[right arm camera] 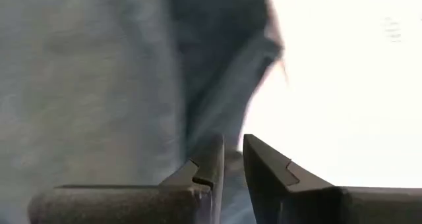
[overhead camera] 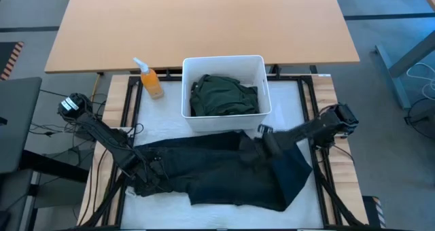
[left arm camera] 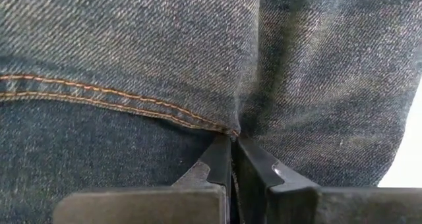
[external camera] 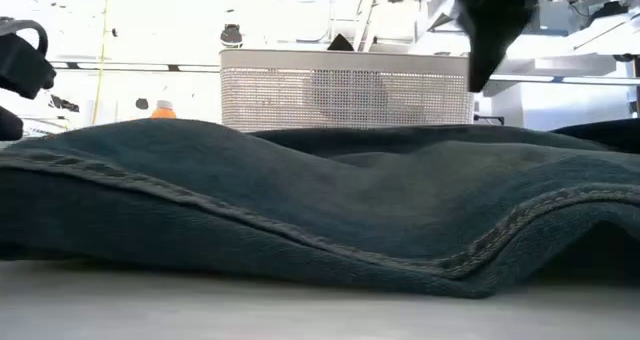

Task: Fold laundry
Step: Fold the dark blue jeans

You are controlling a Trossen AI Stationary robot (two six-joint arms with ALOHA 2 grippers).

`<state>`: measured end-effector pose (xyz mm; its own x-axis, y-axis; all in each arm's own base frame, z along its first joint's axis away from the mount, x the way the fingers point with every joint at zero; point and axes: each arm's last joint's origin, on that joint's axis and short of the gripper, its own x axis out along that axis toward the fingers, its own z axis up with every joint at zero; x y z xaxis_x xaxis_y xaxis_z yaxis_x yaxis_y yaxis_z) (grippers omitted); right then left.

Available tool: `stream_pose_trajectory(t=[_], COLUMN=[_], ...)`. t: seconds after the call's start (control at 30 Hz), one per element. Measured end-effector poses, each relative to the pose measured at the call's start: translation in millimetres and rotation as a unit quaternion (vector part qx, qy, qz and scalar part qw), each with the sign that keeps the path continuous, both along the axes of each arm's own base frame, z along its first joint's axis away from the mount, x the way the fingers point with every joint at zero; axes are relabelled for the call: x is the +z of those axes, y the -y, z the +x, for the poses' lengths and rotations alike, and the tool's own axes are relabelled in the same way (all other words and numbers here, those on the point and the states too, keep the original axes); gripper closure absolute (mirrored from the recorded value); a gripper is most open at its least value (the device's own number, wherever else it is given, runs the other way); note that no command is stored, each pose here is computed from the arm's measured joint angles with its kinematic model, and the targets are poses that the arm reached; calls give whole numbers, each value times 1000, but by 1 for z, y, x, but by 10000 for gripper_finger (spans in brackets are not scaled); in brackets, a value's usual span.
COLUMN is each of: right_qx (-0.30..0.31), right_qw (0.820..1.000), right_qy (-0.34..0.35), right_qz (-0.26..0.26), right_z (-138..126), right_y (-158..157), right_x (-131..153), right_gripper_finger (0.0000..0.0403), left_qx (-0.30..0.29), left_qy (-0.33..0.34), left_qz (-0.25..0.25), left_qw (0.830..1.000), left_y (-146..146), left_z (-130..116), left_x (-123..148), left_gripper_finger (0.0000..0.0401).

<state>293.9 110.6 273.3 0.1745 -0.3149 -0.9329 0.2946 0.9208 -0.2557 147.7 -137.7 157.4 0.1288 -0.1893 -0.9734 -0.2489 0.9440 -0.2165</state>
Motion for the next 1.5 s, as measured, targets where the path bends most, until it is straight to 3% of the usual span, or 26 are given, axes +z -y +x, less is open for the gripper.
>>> stream_pose_trajectory(t=[0.1, 0.2, 0.4, 0.6, 0.77, 0.87, 0.93, 1.0, 1.07, 1.27, 1.5], right_qx=[8, -26, -119, -193, -211, -231, -257, -282, -293, -302, -349], right_qw=[1000, 1000, 987, 959, 946, 954, 962, 959, 952, 944, 930], right_qy=[10, -3, -111, -204, -245, -189, -87, 31, 87, 131, 101], right_qz=[7, 1, 4, -20, 29, 21, -4, -18, -7, -5, 52], right_z=[-8, -22, -61, -94, -106, -108, -110, -114, -115, -114, -91], right_y=[-20, -28, -36, -49, -70, -81, -85, -86, -84, -67, -44], right_x=[-17, -38, -65, -62, -52, -39, -29, -19, -12, -13, -29], right_gripper_finger=[317, 316, 317, 334, 343, 344, 344, 344, 343, 309, 220], left_qx=[-16, -29, -54, -42, -30, -33, -37, -41, -41, -42, -46], left_qy=[-5, -6, -37, -46, -62, -63, -61, -59, -58, -50, -46], left_qz=[-7, -8, -38, -40, -41, -41, -40, -39, -39, -40, -40], left_qw=[1000, 1000, 997, 997, 997, 997, 997, 997, 997, 997, 997], left_y=[4, 7, 16, 21, 22, 23, 23, 22, 22, 23, 23], left_z=[-3, -7, -16, -22, -26, -27, -27, -27, -26, -25, -25], left_x=[0, 0, 0, 0, 0, 0, 0, 0, 0, 0, 0], left_gripper_finger=[401, 401, 401, 401, 401, 401, 401, 401, 401, 401, 401])
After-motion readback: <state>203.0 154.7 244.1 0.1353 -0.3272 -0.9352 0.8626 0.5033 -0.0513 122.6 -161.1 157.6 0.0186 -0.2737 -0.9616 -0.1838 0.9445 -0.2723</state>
